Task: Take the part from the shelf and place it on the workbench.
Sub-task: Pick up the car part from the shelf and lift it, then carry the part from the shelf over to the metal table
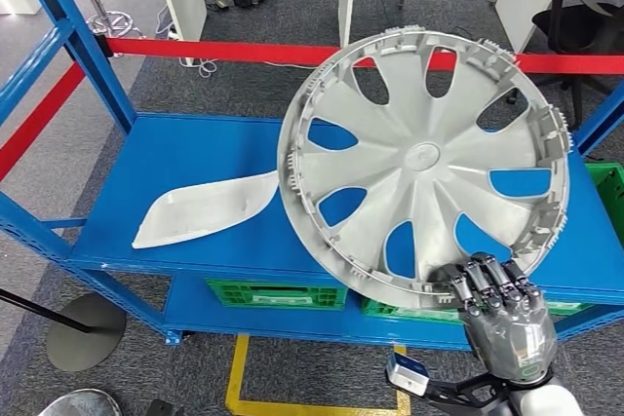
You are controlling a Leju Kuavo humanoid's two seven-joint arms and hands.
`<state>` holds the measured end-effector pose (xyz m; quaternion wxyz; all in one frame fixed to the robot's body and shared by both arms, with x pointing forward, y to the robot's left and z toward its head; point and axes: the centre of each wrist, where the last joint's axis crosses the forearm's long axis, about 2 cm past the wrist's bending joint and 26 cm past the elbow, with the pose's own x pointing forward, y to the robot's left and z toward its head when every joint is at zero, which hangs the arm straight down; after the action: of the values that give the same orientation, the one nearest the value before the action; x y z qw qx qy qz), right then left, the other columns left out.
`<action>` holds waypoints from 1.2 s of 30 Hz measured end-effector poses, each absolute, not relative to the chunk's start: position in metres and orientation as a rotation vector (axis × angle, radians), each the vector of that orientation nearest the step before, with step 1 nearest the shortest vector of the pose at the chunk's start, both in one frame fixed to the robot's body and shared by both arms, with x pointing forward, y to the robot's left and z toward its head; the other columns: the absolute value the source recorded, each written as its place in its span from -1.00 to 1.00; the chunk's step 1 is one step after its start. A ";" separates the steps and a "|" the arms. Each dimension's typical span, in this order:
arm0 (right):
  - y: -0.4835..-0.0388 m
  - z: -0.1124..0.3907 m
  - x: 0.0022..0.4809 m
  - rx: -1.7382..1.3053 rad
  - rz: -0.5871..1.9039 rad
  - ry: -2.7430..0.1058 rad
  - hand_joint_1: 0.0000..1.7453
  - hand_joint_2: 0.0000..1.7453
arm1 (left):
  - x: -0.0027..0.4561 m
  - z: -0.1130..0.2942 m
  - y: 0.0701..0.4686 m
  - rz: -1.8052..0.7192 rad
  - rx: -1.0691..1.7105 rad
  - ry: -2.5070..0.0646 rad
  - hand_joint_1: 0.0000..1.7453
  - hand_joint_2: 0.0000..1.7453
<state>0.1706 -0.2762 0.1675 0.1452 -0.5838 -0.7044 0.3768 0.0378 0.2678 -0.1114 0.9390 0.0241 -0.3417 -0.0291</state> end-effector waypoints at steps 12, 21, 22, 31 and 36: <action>-0.263 0.167 0.168 -1.633 1.066 -2.066 1.00 1.00 | 0.038 -0.111 0.265 -0.053 0.049 -0.697 -1.00 1.00; -0.262 0.167 0.168 -1.627 1.061 -2.070 1.00 1.00 | 0.038 -0.111 0.265 -0.054 0.050 -0.697 -1.00 1.00; -0.261 0.167 0.167 -1.626 1.052 -2.065 1.00 1.00 | 0.038 -0.111 0.265 -0.054 0.051 -0.698 -1.00 1.00; -0.236 0.161 0.154 -1.508 0.852 -2.015 1.00 1.00 | 0.042 -0.111 0.266 -0.110 0.072 -0.686 -1.00 1.00; -0.234 0.154 0.140 -1.437 0.934 -2.046 1.00 1.00 | 0.044 -0.110 0.262 -0.164 0.062 -0.664 -1.00 1.00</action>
<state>0.1395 -0.2336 0.1539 0.2341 -0.5234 -0.7453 0.3402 0.0441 0.2620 -0.1103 0.9417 0.0302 -0.3254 -0.0805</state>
